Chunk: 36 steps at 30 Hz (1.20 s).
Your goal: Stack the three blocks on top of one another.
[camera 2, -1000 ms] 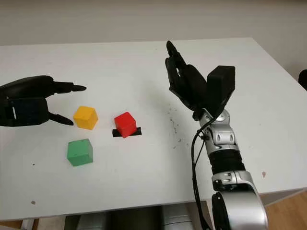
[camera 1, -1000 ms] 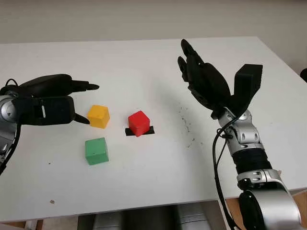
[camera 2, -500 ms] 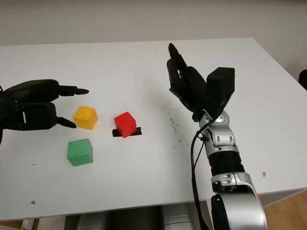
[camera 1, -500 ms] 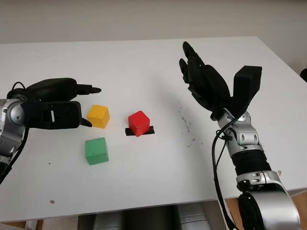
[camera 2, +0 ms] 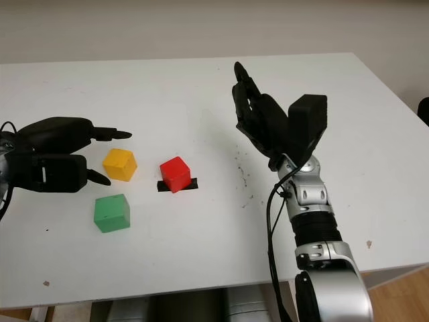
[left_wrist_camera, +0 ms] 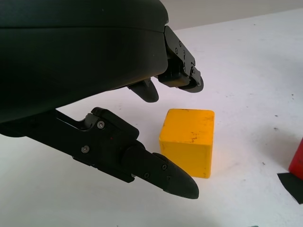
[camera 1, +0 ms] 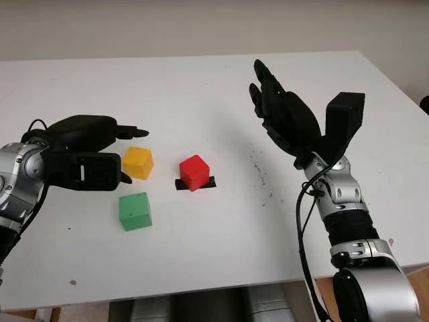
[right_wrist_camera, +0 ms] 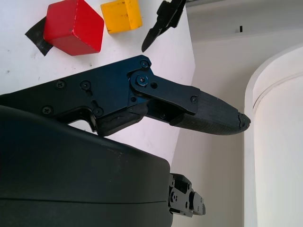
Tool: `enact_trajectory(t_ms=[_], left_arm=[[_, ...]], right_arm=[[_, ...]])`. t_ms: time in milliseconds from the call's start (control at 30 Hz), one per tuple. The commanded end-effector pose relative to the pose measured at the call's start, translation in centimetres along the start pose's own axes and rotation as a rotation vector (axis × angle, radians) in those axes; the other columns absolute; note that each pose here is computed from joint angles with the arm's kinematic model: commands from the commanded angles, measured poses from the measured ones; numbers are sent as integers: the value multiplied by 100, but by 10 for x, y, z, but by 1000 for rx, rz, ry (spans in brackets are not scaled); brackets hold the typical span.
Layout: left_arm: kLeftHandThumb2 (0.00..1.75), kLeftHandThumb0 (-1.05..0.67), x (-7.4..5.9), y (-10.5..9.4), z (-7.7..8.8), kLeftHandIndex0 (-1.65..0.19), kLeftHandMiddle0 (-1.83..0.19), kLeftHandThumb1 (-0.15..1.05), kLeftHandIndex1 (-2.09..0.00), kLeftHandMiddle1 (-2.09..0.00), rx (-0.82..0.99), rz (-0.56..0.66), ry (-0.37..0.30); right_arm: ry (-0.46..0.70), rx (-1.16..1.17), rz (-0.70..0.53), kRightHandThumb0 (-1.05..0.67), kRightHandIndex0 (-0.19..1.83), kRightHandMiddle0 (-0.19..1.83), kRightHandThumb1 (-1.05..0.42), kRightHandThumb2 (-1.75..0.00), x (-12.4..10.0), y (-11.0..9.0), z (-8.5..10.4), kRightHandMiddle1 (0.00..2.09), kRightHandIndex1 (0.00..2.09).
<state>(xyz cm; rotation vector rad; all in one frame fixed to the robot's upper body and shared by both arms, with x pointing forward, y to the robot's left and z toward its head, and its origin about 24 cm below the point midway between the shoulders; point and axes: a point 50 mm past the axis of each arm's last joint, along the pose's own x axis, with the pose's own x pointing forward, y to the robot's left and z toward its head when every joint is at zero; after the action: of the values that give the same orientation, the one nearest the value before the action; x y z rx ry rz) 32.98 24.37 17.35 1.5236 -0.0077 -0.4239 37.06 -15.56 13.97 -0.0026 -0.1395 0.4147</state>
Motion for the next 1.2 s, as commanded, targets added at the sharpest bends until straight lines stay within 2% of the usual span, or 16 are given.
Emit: enact_trajectory(t_ms=[0,33,67,200,333,367,400,467,533,800,867,933,1000,1067,1100,1167], left_arm=[[5,-54,2,3,3,-41,10,83,-9,-115,24,17,-19],[5,-53,2,3,3,-41,9,83,-10,-115,38,16,-24],[5,-51,3,2,3,-42,5,83,-10,-105,55,14,-27],[5,-49,4,-2,2,-44,-25,83,-12,-39,99,6,-33],[5,-47,6,-6,2,-46,-37,83,-14,-25,110,16,-47],[5,-47,7,-6,3,-47,-35,83,-15,-37,113,19,-50],[5,-46,7,-7,3,-48,-25,83,-18,-60,115,21,-50],[6,-44,8,-7,3,-49,-18,84,-21,-78,124,20,-44],[5,-42,9,-8,4,-50,-23,85,-24,-68,133,27,-42],[5,-42,14,-12,3,-50,-23,87,-34,-80,150,69,-48],[5,-43,15,-14,2,-48,-12,86,-42,-112,124,84,-49],[5,-45,16,-15,2,-44,-8,86,-51,-123,106,91,-50],[6,-49,17,-15,2,-36,-5,89,-70,-136,95,97,-55],[6,-50,17,-15,2,-30,1,91,-90,-173,75,100,-61],[6,-50,17,-15,2,-27,1,92,-99,-179,60,99,-65],[6,-48,17,-15,2,-23,-11,97,-113,-151,32,91,-65]], right_arm=[[-23,-15,-1,-78,-19,-19,-105,-79,0,-2,7,0,0],[-24,-17,2,-78,-19,-19,-105,-79,0,-2,7,0,0],[-25,-18,4,-78,-19,-19,-105,-79,0,-2,7,0,0],[-27,-15,6,-79,-19,-19,-105,-78,-1,-2,7,0,0],[-30,-19,7,-78,-19,-19,-105,-78,-2,-2,8,0,0],[-31,-20,7,-78,-19,-19,-105,-78,-2,-2,9,0,0],[-32,-21,5,-77,-19,-19,-105,-79,-2,-2,9,0,0],[-34,-28,3,-78,-19,-19,-105,-79,-3,-3,10,0,0],[-36,-33,-1,-79,-19,-19,-105,-78,-3,-3,11,0,0],[-42,-38,4,-78,-19,-19,-105,-78,-6,-4,12,0,0],[-43,-43,7,-77,-19,-19,-105,-78,-7,-5,12,0,0],[-41,-44,9,-77,-19,-19,-105,-79,-7,-5,12,0,0],[-37,-41,6,-76,-19,-19,-105,-78,-7,-5,12,0,0],[-33,-40,2,-74,-19,-19,-105,-77,-7,-5,12,0,0],[-32,-40,-1,-74,-19,-19,-105,-77,-7,-5,13,0,0],[-31,-44,-4,-71,-19,-19,-105,-75,-7,-6,13,0,0]])
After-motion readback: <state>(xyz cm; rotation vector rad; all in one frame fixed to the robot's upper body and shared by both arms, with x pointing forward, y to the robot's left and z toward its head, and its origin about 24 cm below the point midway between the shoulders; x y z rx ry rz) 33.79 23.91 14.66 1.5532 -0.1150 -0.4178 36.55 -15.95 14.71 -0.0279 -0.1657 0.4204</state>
